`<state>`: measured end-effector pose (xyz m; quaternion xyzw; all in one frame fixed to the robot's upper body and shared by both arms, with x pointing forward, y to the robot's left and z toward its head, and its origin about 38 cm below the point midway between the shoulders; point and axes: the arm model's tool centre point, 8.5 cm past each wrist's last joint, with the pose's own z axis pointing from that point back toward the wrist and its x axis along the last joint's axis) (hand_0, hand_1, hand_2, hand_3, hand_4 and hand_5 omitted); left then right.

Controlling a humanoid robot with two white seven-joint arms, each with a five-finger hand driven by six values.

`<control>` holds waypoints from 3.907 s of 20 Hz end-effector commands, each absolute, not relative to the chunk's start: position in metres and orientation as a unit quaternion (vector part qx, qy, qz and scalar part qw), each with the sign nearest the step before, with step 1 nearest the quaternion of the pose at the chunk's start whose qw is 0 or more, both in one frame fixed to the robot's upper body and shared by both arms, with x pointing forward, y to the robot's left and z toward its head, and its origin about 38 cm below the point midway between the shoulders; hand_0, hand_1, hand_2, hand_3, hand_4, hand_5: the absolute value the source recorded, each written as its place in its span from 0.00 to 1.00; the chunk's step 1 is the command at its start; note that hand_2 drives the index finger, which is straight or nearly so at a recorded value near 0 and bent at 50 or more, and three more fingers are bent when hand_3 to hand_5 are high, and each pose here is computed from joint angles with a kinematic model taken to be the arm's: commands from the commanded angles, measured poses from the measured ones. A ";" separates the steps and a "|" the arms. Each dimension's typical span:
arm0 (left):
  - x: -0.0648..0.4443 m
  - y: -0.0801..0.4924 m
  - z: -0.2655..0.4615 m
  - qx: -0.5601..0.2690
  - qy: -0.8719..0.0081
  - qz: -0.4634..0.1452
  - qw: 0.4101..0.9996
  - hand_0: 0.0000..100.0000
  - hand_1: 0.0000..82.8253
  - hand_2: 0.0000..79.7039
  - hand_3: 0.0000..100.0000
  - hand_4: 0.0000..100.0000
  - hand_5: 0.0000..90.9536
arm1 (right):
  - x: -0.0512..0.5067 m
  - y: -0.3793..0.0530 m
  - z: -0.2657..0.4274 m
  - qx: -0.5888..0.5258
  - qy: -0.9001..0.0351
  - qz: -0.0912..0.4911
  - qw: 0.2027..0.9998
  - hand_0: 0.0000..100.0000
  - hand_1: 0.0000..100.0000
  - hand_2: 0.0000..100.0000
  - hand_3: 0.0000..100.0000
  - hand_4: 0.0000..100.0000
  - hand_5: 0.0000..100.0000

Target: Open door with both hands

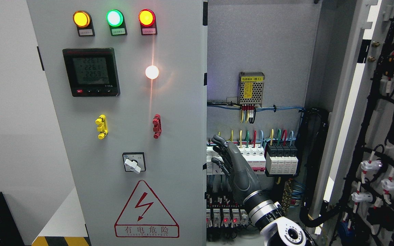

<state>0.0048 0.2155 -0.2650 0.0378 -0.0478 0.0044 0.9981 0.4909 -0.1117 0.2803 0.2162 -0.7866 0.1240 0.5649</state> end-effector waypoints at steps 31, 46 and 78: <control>0.005 0.215 -0.265 0.037 -0.049 -0.006 0.998 0.00 0.00 0.00 0.00 0.00 0.00 | 0.498 -0.119 0.282 0.256 -0.773 0.155 0.560 0.19 0.00 0.00 0.00 0.00 0.00; 0.005 0.215 -0.265 0.037 -0.049 -0.006 0.998 0.00 0.00 0.00 0.00 0.00 0.00 | 0.505 -0.116 0.280 0.273 -0.755 0.171 0.571 0.19 0.00 0.00 0.00 0.00 0.00; 0.005 0.215 -0.265 0.037 -0.048 -0.006 0.998 0.00 0.00 0.00 0.00 0.00 0.00 | 0.521 -0.140 0.282 0.299 -0.734 0.203 0.575 0.19 0.00 0.00 0.00 0.00 0.00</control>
